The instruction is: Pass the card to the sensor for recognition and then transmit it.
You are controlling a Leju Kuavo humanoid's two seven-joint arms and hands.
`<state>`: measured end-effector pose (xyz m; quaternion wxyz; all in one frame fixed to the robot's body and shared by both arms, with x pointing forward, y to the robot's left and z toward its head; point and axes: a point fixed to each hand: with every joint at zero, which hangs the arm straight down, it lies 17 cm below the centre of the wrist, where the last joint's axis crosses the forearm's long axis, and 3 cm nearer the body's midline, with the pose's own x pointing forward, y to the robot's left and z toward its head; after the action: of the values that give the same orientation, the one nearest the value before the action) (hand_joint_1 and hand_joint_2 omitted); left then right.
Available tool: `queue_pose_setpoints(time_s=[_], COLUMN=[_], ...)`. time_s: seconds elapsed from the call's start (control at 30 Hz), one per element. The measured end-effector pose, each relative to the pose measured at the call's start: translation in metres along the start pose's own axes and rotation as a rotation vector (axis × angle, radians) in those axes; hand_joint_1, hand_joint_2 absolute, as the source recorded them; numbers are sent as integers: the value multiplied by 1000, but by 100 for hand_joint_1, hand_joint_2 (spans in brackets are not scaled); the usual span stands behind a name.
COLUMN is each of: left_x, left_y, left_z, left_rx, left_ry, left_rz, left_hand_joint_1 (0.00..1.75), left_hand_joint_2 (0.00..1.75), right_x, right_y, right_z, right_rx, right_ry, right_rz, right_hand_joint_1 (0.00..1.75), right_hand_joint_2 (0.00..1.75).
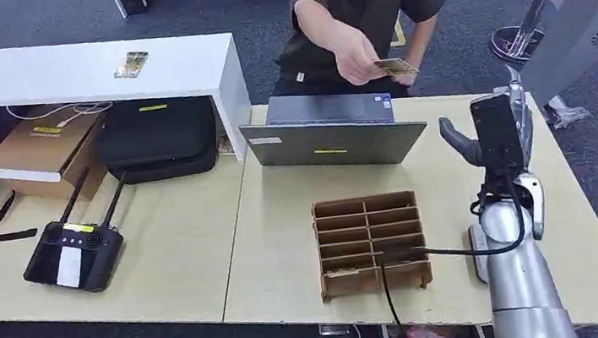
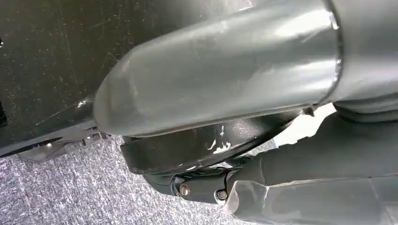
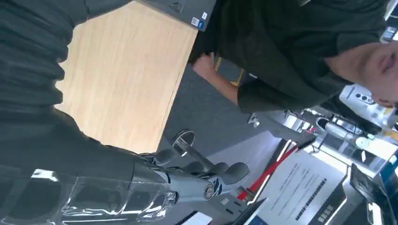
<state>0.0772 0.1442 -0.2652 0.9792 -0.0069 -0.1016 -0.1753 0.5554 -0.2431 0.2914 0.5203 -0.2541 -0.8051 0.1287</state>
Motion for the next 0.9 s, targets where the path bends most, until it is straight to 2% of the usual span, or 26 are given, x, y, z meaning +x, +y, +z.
queue_pose_setpoints(time_s=[0.17,0.33,0.6,0.9], left_x=[1,1,2,5], left_y=[0,0,1,2], left_z=[0,0,0,0], left_rx=[0,0,2,6], left_ry=[0,-2,7,6], left_rz=[-19,-31,-29,-48], left_hand_joint_1=[0,0,0,0], left_hand_joint_2=[0,0,0,0], right_x=[3,13,21,16], right_y=[21,40,70,79], right_z=[-33,-54,-57,-52], right_rx=[65,119,187,197], right_ry=[5,-3,-9,-4], right_rz=[49,84,111,140], right_hand_joint_1=[0,0,0,0], right_hand_joint_2=[175,175,175,175])
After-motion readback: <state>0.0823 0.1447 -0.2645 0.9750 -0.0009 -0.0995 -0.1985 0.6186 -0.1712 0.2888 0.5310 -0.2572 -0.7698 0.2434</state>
